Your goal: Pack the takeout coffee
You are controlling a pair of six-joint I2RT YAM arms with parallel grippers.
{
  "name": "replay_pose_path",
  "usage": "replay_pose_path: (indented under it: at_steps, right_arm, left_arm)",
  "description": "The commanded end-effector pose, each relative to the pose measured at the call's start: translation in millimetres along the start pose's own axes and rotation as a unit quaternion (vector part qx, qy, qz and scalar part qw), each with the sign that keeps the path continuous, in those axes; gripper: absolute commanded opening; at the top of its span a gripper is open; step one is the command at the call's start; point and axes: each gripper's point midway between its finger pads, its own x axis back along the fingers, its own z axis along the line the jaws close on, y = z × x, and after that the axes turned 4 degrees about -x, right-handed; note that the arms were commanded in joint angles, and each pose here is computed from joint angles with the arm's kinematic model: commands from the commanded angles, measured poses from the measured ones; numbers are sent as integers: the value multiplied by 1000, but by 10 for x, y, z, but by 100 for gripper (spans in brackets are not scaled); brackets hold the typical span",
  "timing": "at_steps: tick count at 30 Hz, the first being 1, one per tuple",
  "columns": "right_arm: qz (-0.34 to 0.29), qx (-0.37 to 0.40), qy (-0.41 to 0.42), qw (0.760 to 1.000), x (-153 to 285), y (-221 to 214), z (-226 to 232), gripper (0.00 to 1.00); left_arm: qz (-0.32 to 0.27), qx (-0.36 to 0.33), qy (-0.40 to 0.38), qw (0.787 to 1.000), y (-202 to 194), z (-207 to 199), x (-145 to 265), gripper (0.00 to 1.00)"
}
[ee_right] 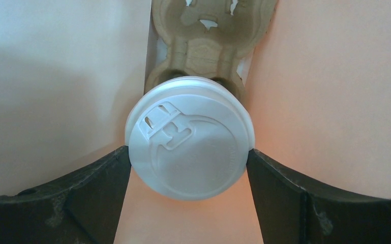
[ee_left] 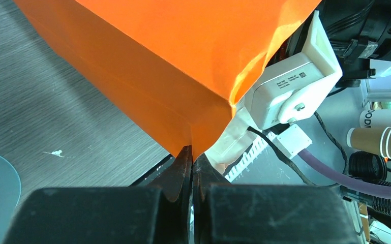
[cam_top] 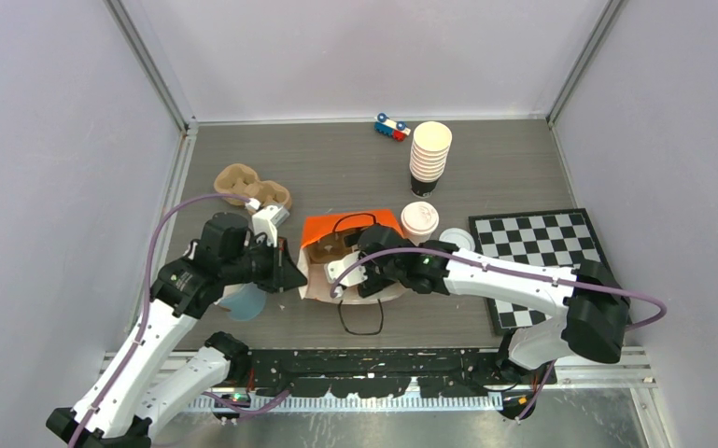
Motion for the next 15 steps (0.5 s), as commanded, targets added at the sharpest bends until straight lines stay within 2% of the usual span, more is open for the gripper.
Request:
replay_pose_path:
  at_steps: [1, 15]
  right_arm:
    - [-23, -9, -4, 1000, 210, 95, -101, 87]
    - [-27, -16, 4, 1000, 320, 154, -55, 88]
  left_arm:
    - [-25, -8, -19, 999, 153, -95, 28, 0]
    - [-23, -1, -13, 1000, 139, -61, -6, 0]
